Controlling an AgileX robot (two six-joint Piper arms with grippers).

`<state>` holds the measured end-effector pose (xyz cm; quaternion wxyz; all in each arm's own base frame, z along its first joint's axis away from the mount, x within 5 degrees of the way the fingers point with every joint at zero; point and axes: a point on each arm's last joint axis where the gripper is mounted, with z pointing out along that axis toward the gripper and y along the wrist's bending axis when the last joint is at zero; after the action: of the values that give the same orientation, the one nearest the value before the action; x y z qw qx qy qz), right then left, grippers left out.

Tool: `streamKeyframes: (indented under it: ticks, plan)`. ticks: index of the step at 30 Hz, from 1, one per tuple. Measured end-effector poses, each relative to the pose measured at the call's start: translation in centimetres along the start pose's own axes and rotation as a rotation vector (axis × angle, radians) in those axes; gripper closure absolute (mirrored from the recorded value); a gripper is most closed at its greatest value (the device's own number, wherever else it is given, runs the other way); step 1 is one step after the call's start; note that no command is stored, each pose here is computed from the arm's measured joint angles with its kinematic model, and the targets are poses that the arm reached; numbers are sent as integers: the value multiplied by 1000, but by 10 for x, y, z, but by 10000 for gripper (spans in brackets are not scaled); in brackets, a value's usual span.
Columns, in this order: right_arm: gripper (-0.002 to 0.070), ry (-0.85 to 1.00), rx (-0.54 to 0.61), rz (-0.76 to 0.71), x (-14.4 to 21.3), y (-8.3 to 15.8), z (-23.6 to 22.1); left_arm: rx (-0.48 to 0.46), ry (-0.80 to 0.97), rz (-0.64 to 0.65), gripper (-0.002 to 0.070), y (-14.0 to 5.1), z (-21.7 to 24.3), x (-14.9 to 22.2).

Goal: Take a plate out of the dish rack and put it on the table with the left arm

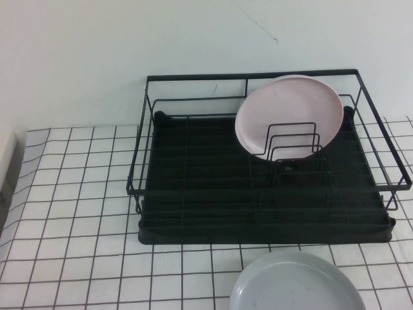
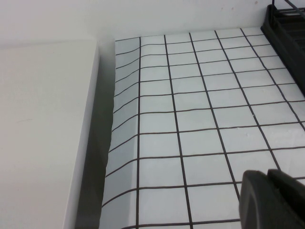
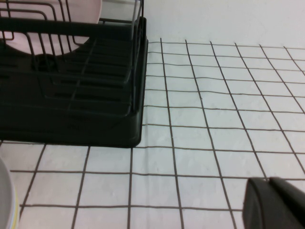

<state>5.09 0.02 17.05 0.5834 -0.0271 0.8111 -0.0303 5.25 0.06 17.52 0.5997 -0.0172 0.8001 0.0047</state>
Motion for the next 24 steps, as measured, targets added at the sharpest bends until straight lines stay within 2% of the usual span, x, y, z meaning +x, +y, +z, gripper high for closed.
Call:
streamKeyframes:
  ticks: [16, 20, 24]
  plan:
    - [678, 0, 0, 0, 0, 0, 0, 2, 0, -7, 678, 0, 0, 0]
    - [678, 0, 0, 0, 0, 0, 0, 39, -28, -113, 678, -3, 0, -2]
    - [678, 0, 0, 0, 0, 0, 0, 111, -60, -331, 678, -9, 0, -6]
